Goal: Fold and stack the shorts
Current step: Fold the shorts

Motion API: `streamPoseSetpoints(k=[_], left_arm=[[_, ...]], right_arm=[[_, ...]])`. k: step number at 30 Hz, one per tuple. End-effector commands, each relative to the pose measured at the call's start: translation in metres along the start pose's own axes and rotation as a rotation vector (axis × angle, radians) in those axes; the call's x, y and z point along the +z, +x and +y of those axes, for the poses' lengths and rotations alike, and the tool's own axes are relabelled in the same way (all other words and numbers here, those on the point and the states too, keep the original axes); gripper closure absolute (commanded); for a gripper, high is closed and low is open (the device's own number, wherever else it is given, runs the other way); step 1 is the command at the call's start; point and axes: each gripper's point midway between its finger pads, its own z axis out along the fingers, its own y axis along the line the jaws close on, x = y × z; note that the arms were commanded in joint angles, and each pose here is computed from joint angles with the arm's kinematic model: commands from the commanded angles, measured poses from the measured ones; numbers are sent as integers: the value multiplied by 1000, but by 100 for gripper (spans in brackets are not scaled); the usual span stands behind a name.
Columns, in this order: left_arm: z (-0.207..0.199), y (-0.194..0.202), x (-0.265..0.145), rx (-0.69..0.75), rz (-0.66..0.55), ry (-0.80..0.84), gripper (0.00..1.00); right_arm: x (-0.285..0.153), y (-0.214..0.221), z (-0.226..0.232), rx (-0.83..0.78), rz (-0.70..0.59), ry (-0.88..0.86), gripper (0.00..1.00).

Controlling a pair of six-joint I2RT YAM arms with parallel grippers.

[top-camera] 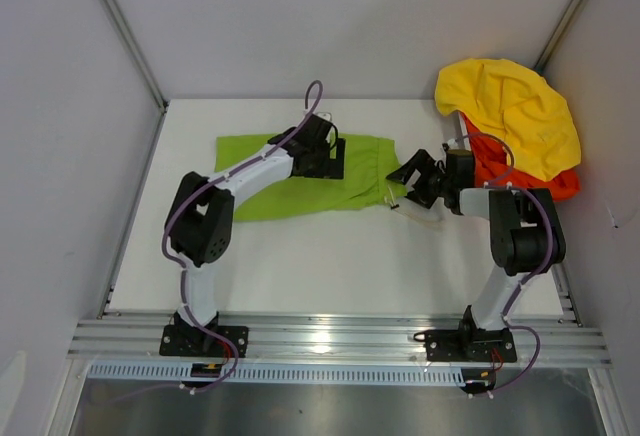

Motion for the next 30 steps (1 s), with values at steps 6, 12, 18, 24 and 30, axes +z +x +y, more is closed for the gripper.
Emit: streamPoseSetpoints(k=[6,12,18,24,30], left_arm=[[-21,-12,7,63,-1,33,1],[-24,4,25,83,51,41,1],[-22,17,36,107,92,22,1],[-27,24,44,119,112,30,1],[-31,34,53,153,145,19,1]], right_arm=[[17,20,4,-49,102,24,0],[24,31,-15,-9,164,111,1],[12,51,-23,29,195,162,0],[12,69,-15,129,225,84,1],[29,77,-1,159,239,31,1]])
